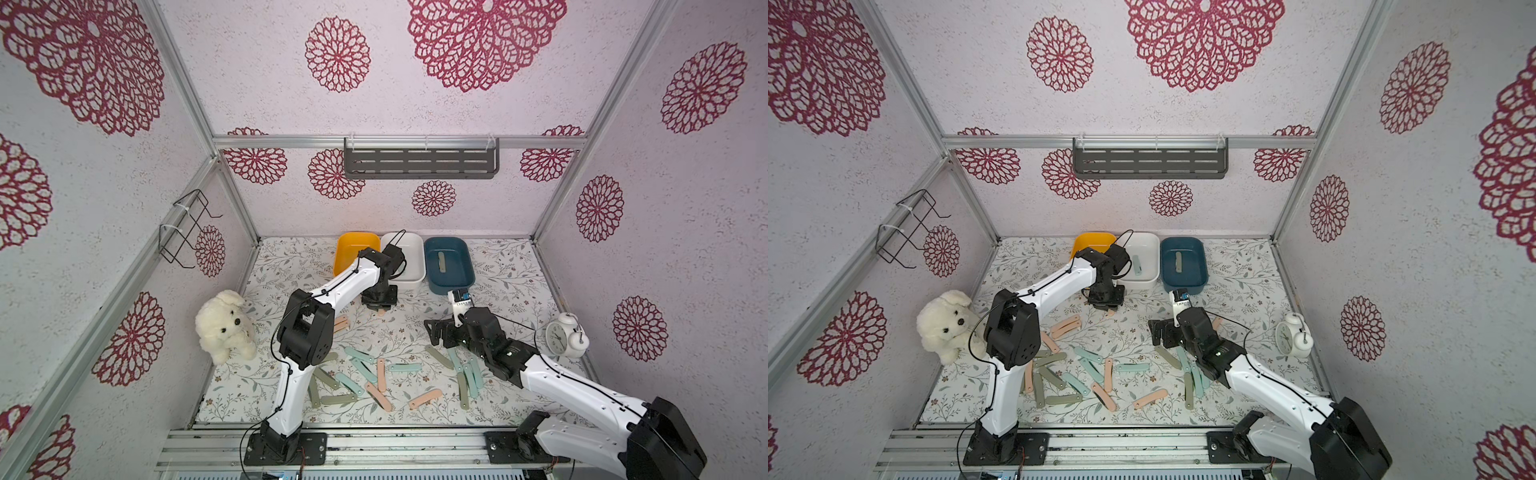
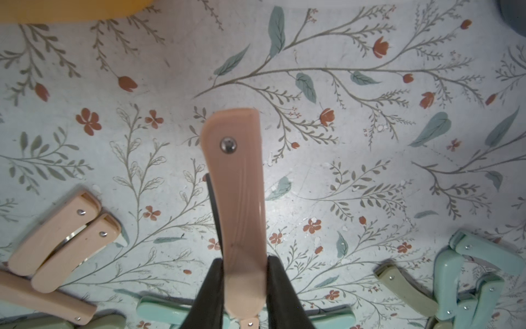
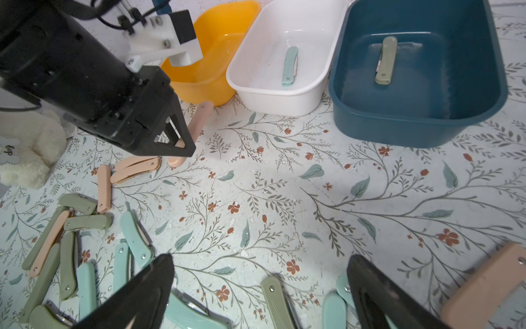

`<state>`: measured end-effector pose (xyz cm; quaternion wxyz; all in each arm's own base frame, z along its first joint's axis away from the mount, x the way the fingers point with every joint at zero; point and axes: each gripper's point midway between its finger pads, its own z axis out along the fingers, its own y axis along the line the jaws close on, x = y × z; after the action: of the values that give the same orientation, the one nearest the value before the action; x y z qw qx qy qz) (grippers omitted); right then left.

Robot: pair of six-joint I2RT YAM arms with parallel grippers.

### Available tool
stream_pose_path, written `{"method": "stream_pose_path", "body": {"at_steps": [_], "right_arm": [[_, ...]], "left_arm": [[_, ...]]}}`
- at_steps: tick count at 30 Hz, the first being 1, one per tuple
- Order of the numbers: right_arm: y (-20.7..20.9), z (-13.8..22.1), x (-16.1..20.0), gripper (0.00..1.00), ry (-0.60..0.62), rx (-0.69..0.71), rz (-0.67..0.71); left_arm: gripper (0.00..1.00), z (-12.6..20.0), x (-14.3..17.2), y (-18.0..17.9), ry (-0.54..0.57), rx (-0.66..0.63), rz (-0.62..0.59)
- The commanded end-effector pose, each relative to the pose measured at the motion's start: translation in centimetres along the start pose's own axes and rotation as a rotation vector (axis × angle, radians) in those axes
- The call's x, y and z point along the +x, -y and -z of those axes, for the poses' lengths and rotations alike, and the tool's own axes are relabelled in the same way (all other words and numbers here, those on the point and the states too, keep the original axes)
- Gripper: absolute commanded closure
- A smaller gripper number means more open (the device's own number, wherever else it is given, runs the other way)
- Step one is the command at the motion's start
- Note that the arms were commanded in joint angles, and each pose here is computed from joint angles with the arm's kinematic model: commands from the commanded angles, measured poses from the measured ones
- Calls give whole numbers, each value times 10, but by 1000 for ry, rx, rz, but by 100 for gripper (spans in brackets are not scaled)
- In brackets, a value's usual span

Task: Place the fruit knives into the storage box by color
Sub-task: Place the fruit knife in the storage box.

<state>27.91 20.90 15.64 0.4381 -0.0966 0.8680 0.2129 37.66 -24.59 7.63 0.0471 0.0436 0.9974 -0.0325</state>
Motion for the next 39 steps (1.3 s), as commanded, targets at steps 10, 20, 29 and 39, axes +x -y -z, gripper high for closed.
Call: {"method": "stream_pose_path", "body": {"at_steps": [10,20,29,39], "right_arm": [[26,17,0,1,-6,84,-50],[17,-6,-12,1,5,7,-58],[5,0,-29,1,59,-93,-80],[13,12,-33,1,102,-125,-76]], "left_arm": [[100,5,-26,-10,-62,182,157],[100,37,-108,-33,151,221,320],[100,46,-157,-106,257,156,475],[95,-20,-186,-140,242,141,503]]}}
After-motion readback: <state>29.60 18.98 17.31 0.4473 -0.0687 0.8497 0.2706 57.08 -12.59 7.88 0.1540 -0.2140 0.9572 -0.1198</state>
